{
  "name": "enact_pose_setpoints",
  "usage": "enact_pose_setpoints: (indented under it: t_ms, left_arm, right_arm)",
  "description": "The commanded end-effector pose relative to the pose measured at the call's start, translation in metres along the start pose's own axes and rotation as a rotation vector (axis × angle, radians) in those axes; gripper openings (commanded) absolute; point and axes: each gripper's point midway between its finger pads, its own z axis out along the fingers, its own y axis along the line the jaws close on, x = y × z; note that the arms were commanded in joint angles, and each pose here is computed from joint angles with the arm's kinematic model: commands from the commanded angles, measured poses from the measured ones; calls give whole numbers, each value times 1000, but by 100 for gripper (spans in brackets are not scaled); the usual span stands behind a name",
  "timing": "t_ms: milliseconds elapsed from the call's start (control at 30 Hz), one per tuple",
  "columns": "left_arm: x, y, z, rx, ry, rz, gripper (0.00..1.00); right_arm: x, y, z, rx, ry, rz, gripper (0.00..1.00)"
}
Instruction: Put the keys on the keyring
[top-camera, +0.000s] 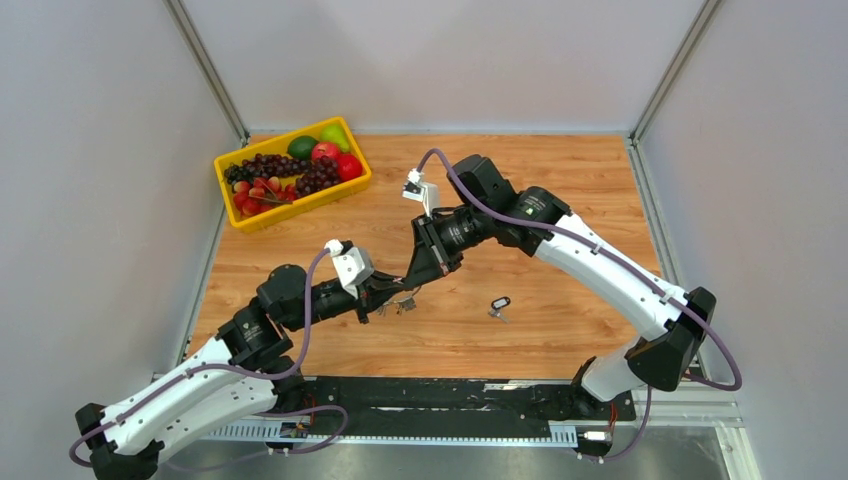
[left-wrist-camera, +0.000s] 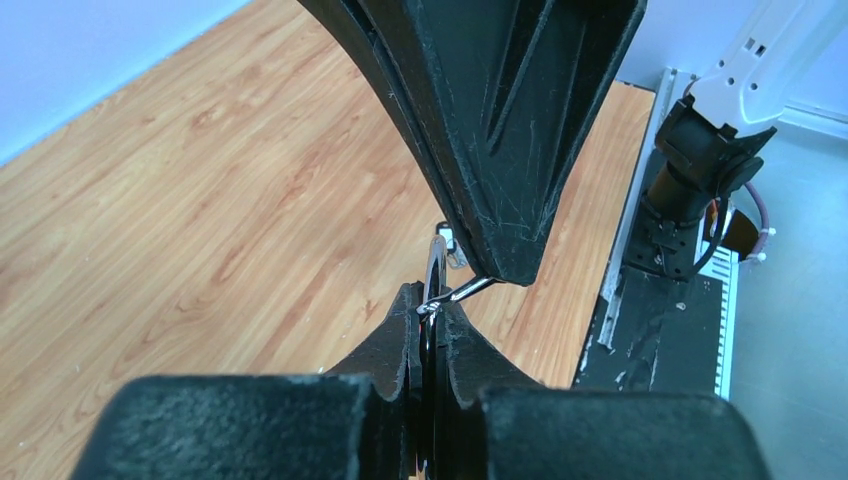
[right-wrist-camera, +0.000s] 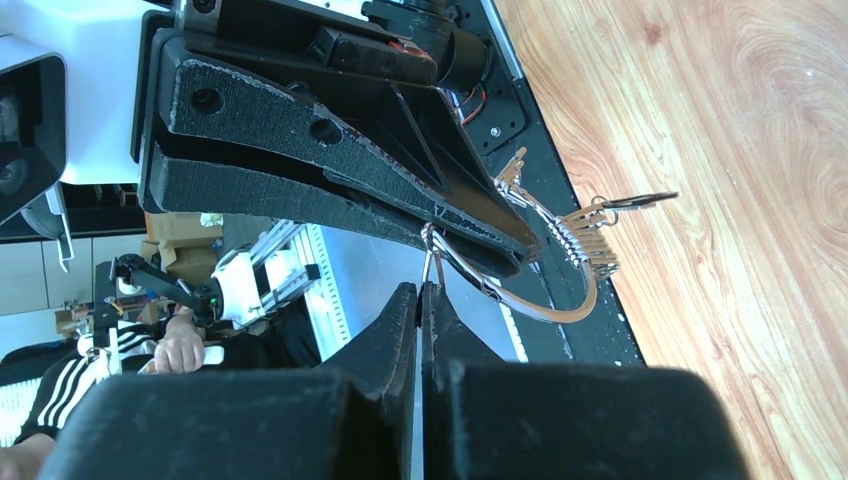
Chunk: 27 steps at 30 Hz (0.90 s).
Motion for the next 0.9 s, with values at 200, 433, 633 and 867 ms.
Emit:
enact_pose_setpoints:
  t_ms: [200, 433, 633, 867]
  left_arm:
    - [-39, -7, -1, 28, -154, 40, 0]
    - [-33, -14, -1, 62, -100, 4, 0]
    - [-37, -15, -5, 61, -87, -9, 0]
    - [-43, -18, -5, 68, -11, -59, 0]
  right_arm:
    - [-14, 33, -16, -32, -47, -93, 31]
    - [-28, 11, -34, 163, -124, -210, 40]
    - [-35, -12, -45, 308, -180, -275, 43]
    - [-37, -11, -51, 349, -251, -450, 44]
